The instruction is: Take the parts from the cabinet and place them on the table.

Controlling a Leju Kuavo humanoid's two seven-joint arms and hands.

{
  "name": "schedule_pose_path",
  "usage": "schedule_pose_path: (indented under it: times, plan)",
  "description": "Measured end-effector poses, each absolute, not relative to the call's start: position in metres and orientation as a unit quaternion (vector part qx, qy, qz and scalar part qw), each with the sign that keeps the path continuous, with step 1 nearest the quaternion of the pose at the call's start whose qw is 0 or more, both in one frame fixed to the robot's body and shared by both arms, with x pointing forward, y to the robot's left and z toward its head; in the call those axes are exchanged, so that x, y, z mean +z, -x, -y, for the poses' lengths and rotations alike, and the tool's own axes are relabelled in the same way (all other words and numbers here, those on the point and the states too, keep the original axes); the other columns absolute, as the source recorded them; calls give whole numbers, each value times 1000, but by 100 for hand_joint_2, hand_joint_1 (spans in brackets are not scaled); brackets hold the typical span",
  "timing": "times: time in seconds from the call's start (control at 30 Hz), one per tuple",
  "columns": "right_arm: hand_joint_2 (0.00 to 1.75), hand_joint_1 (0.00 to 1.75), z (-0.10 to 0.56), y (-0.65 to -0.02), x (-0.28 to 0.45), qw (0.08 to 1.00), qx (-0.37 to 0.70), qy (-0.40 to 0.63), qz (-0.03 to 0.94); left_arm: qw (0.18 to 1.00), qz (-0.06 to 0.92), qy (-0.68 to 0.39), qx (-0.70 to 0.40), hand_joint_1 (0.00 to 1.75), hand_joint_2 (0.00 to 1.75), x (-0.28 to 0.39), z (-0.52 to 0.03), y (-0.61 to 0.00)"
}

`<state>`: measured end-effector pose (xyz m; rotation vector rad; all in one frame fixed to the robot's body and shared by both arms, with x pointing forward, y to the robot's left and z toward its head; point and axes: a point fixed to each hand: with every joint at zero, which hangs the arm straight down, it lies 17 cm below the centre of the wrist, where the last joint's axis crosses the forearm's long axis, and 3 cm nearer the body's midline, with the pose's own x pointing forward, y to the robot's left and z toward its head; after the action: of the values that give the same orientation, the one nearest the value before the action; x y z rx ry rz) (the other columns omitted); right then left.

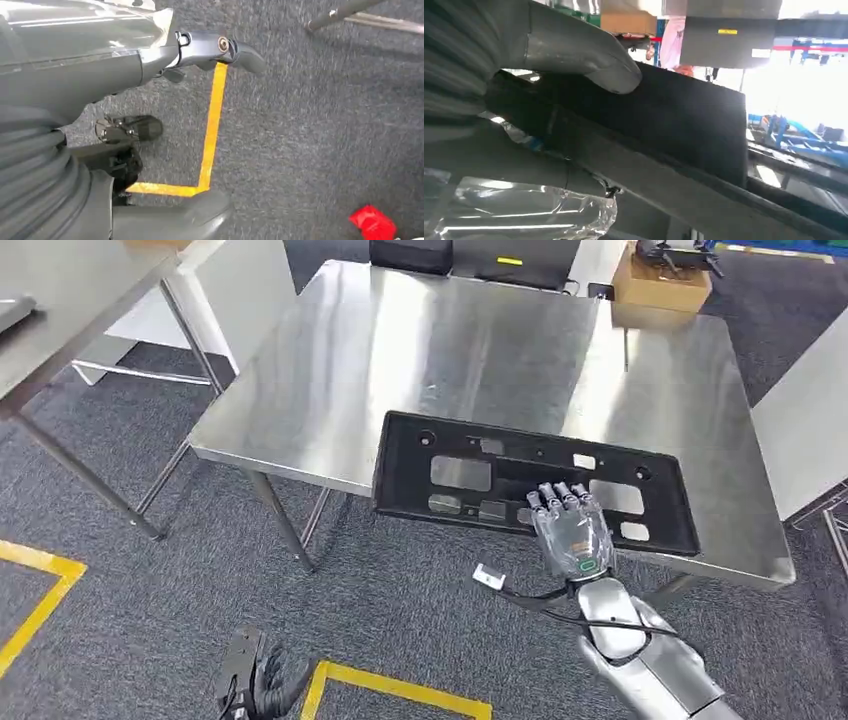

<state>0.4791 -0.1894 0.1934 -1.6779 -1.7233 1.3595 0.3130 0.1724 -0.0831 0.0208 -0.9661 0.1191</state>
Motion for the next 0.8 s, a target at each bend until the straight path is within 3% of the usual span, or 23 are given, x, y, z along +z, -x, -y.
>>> schedule_pose_path:
  times: [0.8]
  plan:
    - [175, 175, 177, -481, 186, 200, 493, 589, 608, 892, 445, -38, 71, 0, 175, -91, -185, -298]
